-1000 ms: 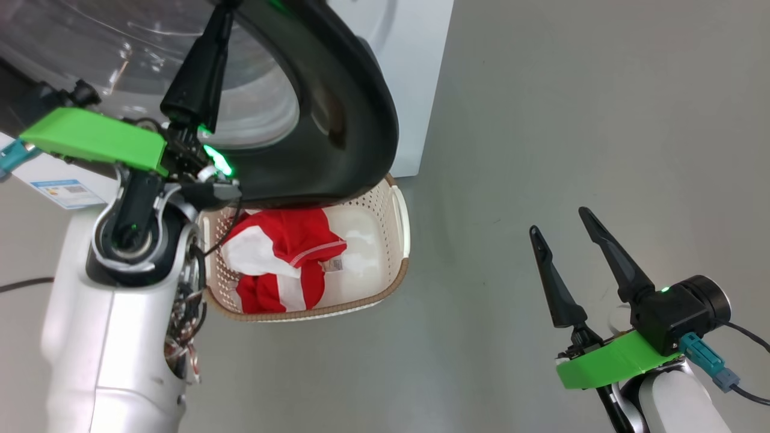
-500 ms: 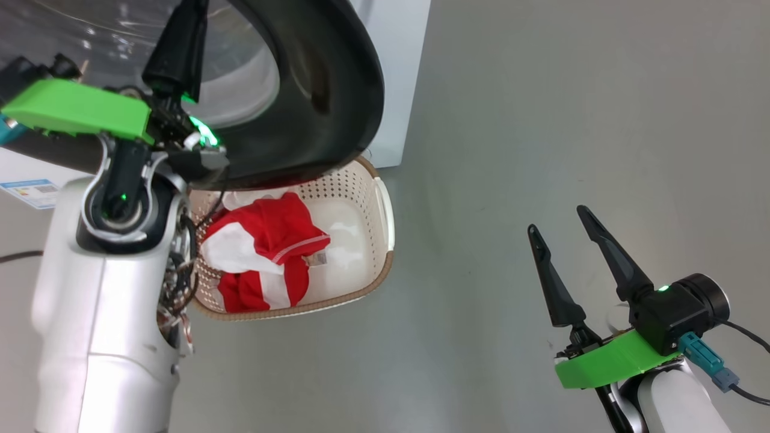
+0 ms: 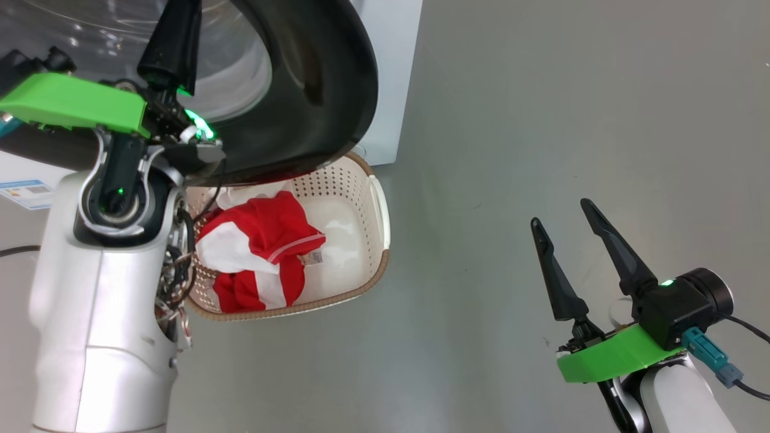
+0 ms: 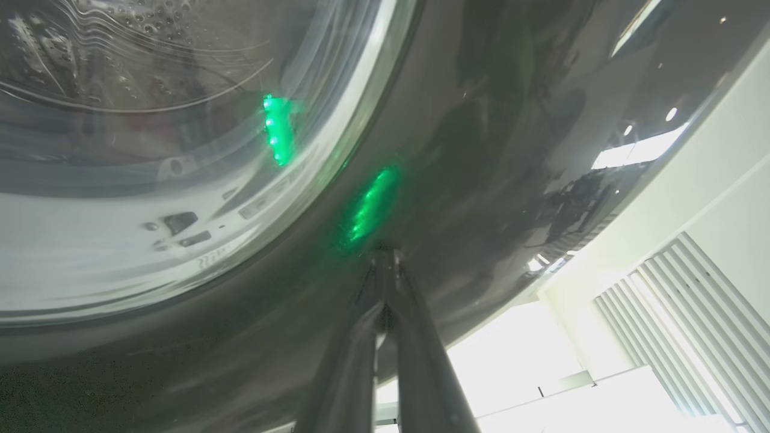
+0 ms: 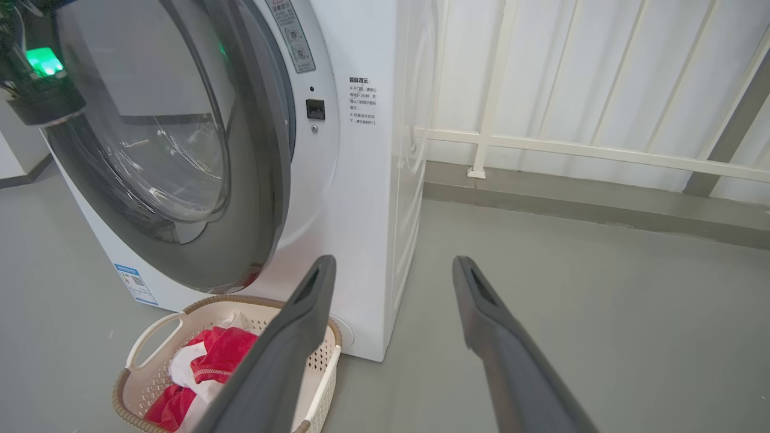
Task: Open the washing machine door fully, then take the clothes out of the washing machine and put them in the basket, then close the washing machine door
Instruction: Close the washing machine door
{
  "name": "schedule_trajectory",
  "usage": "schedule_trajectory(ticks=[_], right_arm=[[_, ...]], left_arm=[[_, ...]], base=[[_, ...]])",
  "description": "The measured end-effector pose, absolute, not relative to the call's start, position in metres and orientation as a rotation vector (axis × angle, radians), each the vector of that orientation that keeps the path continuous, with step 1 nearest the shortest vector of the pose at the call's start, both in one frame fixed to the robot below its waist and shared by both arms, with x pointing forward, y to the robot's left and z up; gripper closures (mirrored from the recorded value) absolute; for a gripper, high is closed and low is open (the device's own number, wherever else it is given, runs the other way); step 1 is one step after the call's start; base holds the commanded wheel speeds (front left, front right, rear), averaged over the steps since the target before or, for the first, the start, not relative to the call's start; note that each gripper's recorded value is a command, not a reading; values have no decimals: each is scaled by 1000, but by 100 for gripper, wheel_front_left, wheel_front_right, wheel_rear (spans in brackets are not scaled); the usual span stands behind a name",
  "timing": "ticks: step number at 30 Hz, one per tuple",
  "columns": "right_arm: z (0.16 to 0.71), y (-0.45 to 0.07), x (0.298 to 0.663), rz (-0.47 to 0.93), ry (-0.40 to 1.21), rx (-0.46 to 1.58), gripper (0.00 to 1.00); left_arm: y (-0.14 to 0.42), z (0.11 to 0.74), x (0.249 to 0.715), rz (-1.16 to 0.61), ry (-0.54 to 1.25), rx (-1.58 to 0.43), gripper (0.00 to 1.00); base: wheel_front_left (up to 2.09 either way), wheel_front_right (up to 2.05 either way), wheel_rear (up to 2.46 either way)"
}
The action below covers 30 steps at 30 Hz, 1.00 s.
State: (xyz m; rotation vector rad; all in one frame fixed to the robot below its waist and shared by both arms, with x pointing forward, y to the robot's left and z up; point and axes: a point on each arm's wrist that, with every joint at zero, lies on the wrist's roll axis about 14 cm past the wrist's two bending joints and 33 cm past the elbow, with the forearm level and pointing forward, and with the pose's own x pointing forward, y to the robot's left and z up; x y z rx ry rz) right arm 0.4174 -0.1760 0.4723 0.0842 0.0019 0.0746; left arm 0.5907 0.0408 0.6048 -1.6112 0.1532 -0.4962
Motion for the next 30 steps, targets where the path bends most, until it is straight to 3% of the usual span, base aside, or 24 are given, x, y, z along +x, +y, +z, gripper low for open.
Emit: schedule_trajectory(ticks=[2, 3, 4, 5, 14, 30], right_arm=[[474, -174, 418, 79, -4, 86, 0], [474, -174, 419, 81, -5, 87, 0], [475, -173, 419, 84, -7, 88, 0], [475, -172, 420, 87, -8, 89, 0], [486, -162, 422, 115, -39, 98, 0], [518, -152, 418, 144, -124, 110, 0]], left_arm=[[48, 608, 590, -477, 128, -1603, 100], [51, 608, 590, -467, 116, -1595, 70], [54, 608, 589, -462, 110, -1591, 6], [57, 608, 586, -459, 106, -1590, 0], [96, 593, 550, -370, 41, -1448, 0], [149, 591, 466, -215, -229, -724, 0]], base=[[0, 0, 0], [0, 0, 0], [0, 0, 0], [0, 0, 0], [0, 0, 0], [0, 0, 0]])
